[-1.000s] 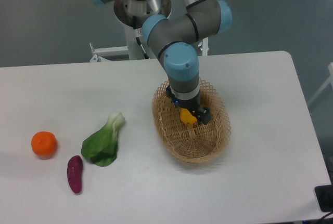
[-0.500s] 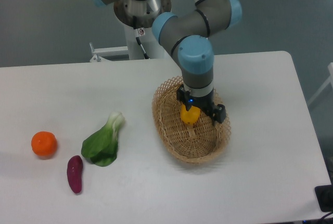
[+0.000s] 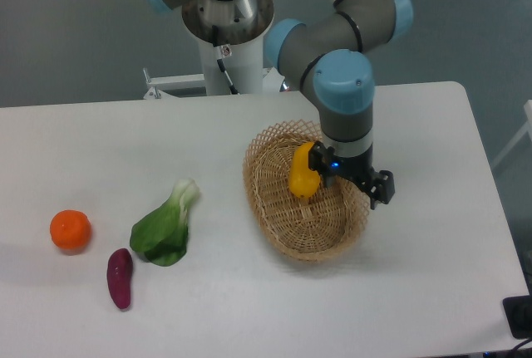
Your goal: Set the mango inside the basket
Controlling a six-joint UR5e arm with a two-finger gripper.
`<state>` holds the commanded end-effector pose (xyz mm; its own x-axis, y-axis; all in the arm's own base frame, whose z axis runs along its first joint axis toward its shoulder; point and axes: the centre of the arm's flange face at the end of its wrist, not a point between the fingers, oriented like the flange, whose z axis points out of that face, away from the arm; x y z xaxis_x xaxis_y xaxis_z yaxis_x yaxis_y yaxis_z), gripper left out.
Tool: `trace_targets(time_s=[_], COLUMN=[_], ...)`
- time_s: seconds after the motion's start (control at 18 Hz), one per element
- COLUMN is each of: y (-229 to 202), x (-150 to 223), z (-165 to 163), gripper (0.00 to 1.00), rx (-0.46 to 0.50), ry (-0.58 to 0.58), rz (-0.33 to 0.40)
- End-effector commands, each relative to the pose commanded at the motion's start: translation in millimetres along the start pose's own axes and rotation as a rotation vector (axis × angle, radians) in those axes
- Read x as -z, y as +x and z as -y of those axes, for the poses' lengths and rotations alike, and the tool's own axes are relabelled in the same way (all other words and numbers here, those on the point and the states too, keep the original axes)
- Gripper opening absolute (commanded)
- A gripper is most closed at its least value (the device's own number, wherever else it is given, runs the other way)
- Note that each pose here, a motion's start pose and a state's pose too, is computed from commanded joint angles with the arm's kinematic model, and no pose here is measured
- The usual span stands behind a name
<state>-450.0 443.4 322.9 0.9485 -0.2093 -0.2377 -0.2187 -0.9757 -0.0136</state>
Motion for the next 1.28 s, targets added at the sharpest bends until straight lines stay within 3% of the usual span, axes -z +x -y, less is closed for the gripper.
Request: trace_targets(time_s=[0.28, 0.67, 0.89, 1.28], y=[-28.3, -63.1, -79.3, -83.6], x=[-4.8, 2.5, 9.6, 2.5], z=[10.0, 3.6, -18.6, -23.4], gripper=[1.00, 1.00, 1.00, 1.00], rx=[0.004, 0.028, -0.038, -0.087], ry=[-0.003, 0.031, 0.070, 0.076], rz=[0.009, -0.125, -0.186, -0.182])
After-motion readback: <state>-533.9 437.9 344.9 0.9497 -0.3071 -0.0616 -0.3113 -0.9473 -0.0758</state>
